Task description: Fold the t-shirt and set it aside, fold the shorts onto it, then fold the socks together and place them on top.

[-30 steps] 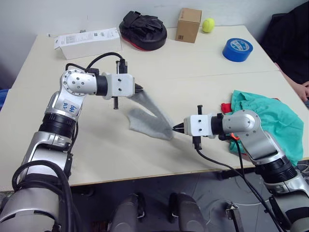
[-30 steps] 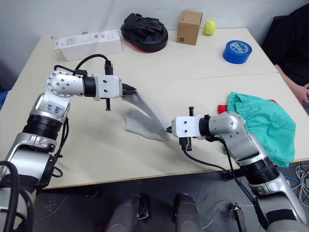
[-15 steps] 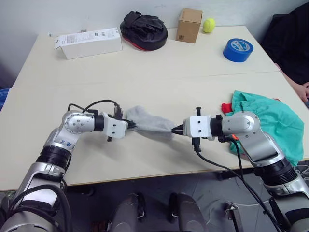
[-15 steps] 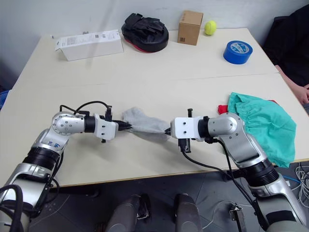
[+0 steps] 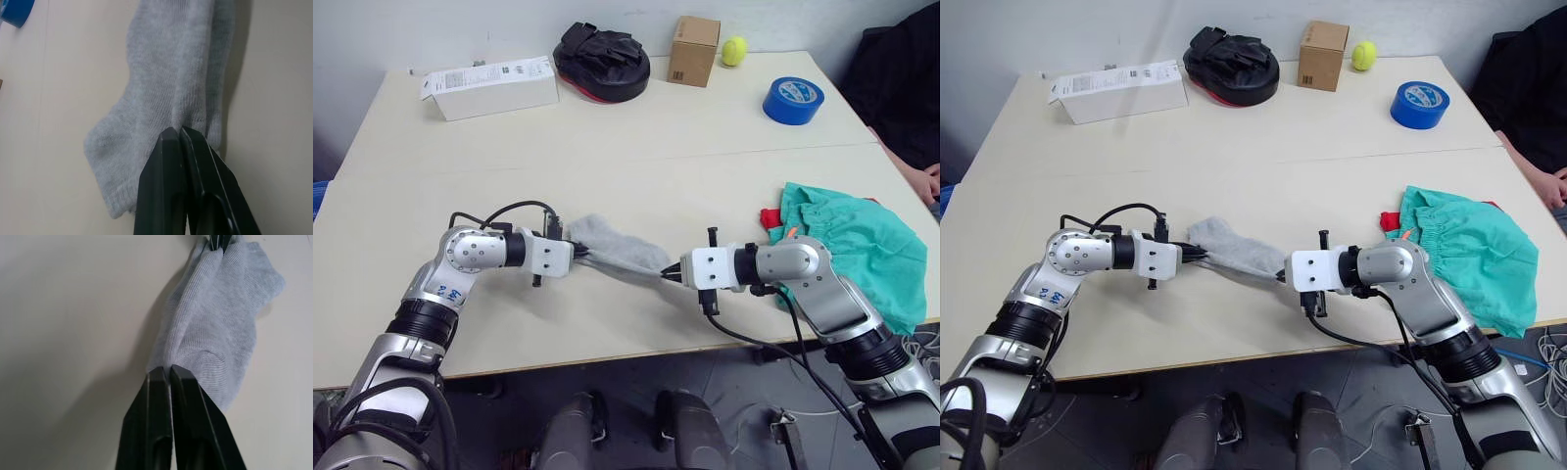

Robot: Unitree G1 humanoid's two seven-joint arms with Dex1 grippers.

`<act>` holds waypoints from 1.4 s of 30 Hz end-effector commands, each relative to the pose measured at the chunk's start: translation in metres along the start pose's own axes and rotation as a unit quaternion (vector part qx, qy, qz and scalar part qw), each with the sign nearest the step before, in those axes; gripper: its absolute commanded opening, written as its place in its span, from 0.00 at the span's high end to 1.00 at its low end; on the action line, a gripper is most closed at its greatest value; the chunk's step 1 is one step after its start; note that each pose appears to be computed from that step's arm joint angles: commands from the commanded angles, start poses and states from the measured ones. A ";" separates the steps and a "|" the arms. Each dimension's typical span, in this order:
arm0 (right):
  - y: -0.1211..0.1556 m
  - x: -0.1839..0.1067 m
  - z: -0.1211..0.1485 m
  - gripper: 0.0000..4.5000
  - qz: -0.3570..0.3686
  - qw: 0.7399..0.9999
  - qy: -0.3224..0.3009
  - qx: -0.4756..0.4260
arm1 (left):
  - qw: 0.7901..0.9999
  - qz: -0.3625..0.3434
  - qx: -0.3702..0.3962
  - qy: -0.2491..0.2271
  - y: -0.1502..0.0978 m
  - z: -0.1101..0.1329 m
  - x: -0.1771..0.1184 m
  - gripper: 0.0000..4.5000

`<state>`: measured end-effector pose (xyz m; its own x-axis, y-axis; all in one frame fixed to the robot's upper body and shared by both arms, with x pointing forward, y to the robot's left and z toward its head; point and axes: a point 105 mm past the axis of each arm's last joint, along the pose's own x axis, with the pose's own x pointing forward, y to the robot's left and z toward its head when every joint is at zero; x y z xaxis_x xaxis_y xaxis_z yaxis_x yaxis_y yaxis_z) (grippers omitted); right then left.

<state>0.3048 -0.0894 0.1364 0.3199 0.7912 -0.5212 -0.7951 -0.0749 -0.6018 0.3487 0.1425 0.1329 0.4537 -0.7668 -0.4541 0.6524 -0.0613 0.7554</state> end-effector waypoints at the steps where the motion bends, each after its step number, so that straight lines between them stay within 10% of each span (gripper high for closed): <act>1: 0.006 -0.005 0.014 0.63 0.011 0.999 -0.033 -0.003 | 1.000 0.001 -0.015 -0.004 0.001 0.004 -0.014 0.72; 7: -0.003 -0.016 0.019 0.20 -0.016 0.997 -0.061 0.052 | 0.993 -0.025 -0.113 -0.018 -0.006 0.017 -0.037 0.33; 10: -0.016 -0.022 0.023 0.19 -0.041 0.991 -0.078 0.100 | 0.977 -0.036 -0.205 -0.053 -0.001 0.034 -0.048 0.12; 14: -0.029 -0.020 0.030 0.42 -0.062 0.980 -0.104 0.155 | 0.952 -0.004 -0.289 -0.100 0.029 0.051 -0.051 0.11; 21: -0.044 0.008 0.037 0.97 -0.082 0.978 -0.104 0.161 | 0.957 -0.001 -0.283 -0.060 0.044 0.028 -0.020 0.53; 27: -0.038 0.039 0.029 1.00 -0.071 0.982 -0.072 0.161 | 0.969 -0.015 -0.245 -0.020 0.041 0.007 0.010 0.96; 42: -0.008 0.037 -0.021 1.00 -0.014 0.989 0.012 0.148 | 0.960 -0.106 -0.258 0.036 -0.021 0.007 0.016 0.99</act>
<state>0.3331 -0.0587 0.1177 0.3538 0.7967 -0.4900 -0.8902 0.1262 -0.4376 0.3472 0.1265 0.1244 0.3422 -0.7414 -0.5772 0.9214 0.1443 0.3608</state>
